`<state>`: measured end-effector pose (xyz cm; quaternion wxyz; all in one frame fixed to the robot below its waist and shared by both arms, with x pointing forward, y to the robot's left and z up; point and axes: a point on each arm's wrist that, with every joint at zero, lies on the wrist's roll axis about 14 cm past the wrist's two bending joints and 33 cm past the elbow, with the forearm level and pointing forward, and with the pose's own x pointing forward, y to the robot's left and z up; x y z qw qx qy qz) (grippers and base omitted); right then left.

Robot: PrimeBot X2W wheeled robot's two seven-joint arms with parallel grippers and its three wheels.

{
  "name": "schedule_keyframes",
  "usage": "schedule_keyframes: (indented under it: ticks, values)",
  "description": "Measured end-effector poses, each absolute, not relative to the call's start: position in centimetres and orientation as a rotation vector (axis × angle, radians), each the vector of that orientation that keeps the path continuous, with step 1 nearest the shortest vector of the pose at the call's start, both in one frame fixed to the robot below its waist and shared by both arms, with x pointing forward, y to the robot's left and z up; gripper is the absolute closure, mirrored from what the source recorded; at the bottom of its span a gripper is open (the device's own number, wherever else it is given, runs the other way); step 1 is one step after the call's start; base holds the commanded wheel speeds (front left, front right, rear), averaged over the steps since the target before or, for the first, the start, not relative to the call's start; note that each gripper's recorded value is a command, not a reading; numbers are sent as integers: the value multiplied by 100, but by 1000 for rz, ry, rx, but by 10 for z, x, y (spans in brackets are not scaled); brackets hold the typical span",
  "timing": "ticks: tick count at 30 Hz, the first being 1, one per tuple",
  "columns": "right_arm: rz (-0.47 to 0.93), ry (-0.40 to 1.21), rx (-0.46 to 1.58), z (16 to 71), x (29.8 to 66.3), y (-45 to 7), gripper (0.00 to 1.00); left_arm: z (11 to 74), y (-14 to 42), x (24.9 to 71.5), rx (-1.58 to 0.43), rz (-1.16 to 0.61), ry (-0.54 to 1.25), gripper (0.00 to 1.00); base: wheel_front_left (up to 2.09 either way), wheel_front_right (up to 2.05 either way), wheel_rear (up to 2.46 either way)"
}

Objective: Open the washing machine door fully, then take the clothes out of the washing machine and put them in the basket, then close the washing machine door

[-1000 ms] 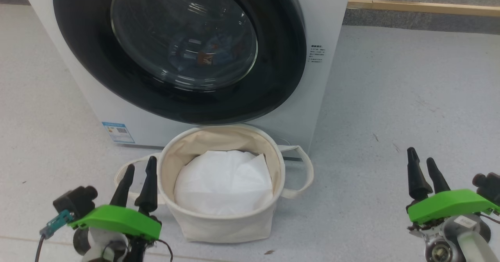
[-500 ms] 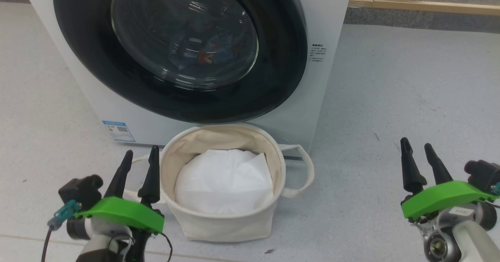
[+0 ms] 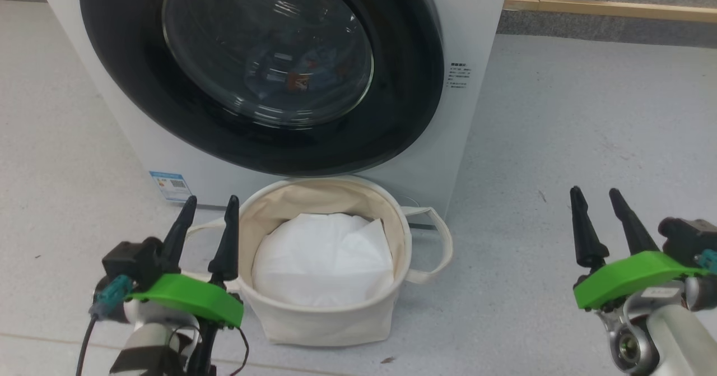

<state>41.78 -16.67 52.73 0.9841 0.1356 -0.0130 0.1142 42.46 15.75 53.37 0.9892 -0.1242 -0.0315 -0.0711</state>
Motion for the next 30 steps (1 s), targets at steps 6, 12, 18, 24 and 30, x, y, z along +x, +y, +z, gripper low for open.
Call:
schedule_keyframes:
  ticks: [6,12,18,24,30]
  values:
    - [261,-59,194,536,422,-161,0,543,156,427,-156,-160,-105,0,0,0,0]
    - [282,-71,127,537,422,-159,0,546,155,427,-83,-169,-126,0,0,0,0]
    - [312,-99,52,543,425,-153,0,555,151,431,8,-194,-164,0,0,0,0]
    - [312,-106,46,546,426,-153,0,555,151,432,11,-198,-163,0,0,0,0]
    - [305,-108,47,547,426,-156,0,554,152,432,10,-196,-159,0,0,0,0]
